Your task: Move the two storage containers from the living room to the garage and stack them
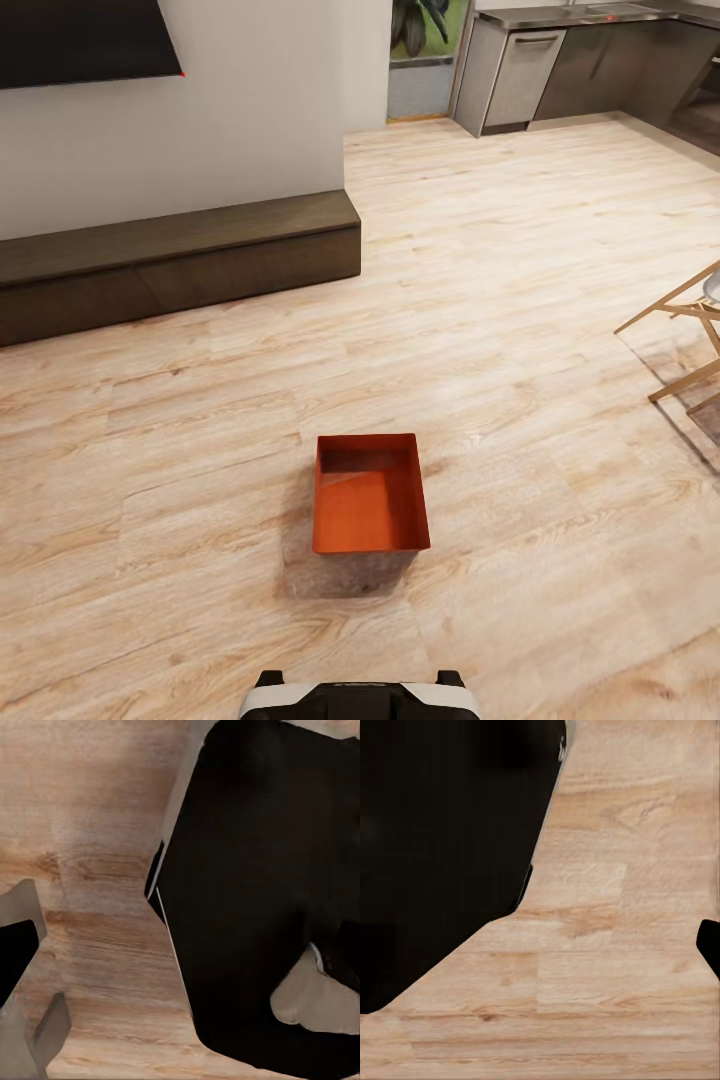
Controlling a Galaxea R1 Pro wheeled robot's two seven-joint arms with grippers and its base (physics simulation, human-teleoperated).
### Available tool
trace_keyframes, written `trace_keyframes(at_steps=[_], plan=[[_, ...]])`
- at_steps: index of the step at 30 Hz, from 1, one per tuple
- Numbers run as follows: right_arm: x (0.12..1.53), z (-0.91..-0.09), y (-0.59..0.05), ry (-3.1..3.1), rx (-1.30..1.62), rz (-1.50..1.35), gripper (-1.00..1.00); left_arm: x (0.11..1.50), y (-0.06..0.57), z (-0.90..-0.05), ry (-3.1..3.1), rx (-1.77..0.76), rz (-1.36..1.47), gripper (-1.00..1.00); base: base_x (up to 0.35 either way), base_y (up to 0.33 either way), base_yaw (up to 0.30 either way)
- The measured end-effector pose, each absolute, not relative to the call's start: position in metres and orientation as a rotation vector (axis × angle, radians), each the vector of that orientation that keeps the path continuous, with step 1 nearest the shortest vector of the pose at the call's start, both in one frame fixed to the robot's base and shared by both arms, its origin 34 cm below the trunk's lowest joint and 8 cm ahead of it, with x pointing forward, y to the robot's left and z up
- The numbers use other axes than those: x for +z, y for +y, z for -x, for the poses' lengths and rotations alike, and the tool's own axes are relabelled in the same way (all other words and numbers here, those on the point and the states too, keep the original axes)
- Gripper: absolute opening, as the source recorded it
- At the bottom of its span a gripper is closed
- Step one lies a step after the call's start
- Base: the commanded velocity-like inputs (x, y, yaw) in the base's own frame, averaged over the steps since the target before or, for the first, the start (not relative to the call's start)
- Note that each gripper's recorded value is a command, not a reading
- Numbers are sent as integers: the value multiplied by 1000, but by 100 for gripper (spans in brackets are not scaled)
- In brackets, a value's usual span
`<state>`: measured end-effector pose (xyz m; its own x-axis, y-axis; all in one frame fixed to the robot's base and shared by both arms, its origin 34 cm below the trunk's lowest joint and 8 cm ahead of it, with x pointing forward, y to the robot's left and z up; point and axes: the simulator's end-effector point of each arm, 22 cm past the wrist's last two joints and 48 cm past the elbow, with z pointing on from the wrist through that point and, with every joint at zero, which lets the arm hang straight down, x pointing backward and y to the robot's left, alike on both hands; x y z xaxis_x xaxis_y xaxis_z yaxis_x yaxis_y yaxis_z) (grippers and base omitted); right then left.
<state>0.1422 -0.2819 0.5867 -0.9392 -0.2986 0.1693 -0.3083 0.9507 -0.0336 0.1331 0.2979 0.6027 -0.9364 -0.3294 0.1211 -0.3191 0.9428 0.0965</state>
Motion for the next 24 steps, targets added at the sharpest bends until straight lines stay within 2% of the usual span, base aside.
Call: trace_keyframes(at_steps=[3, 5, 9, 11, 13, 16, 20, 24], plan=[[582, -186, -279, -2986, 110, -421, 100, 604, 296, -184, -3000, -57, -485, 100, 0, 0, 0], [570, -261, -280, -3070, 140, -362, 100, 600, 284, -223, -2974, 13, -474, 100, 0, 0, 0], [566, -357, -288, -3178, 173, -194, 100, 592, 265, -303, -3018, 100, -478, 100, 0, 0, 0], [571, -435, -288, -3280, 165, -85, 100, 593, 246, -406, -3134, 175, -488, 100, 0, 0, 0], [572, -453, -288, -3305, 159, -54, 100, 595, 238, -430, -3159, 198, -493, 100, 0, 0, 0], [577, -510, -279, -3406, 141, 7, 100, 599, 196, -504, -3227, 294, -489, 100, 0, 0, 0], [574, -538, -268, -3479, 132, 44, 100, 593, 167, -546, -3313, 279, -381, 100, 0, 0, 0], [573, -538, -263, -3498, 127, 52, 100, 591, 154, -554, -3349, 268, -312, 100, 0, 0, 0]])
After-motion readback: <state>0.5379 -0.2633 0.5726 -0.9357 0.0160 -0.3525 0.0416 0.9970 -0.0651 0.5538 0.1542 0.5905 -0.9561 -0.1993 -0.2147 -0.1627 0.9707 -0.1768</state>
